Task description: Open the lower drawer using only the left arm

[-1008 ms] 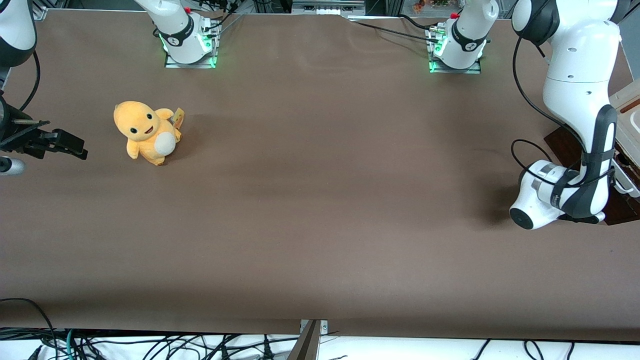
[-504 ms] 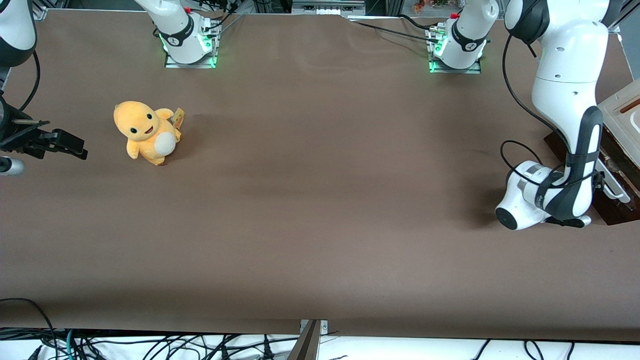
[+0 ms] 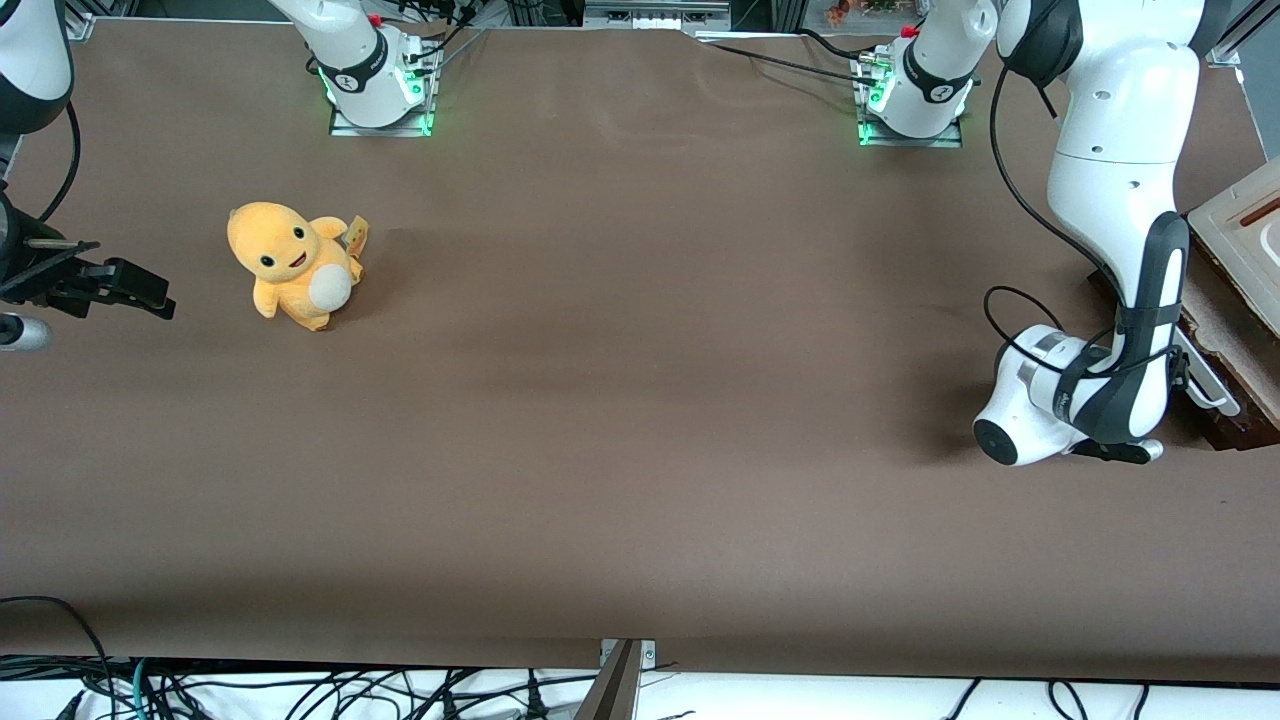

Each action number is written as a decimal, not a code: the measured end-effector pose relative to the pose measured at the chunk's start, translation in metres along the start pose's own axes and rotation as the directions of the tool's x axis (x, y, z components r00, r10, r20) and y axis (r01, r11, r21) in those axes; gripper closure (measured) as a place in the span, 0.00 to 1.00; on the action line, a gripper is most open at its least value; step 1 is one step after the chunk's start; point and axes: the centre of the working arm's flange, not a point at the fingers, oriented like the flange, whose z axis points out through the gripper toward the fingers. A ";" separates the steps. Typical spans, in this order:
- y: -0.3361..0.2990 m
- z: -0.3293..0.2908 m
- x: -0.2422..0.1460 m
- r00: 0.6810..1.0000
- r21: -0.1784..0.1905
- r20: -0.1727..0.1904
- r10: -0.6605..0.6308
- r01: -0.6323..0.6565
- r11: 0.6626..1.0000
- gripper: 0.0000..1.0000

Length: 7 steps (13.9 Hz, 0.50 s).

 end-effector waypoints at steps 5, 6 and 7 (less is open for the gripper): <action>-0.004 -0.012 0.000 1.000 -0.049 -0.001 0.009 -0.009 0.999 0.68; -0.003 -0.018 0.000 1.000 -0.060 -0.009 0.018 -0.018 0.998 0.60; -0.001 -0.026 -0.001 1.000 -0.071 -0.021 0.020 -0.021 0.997 0.49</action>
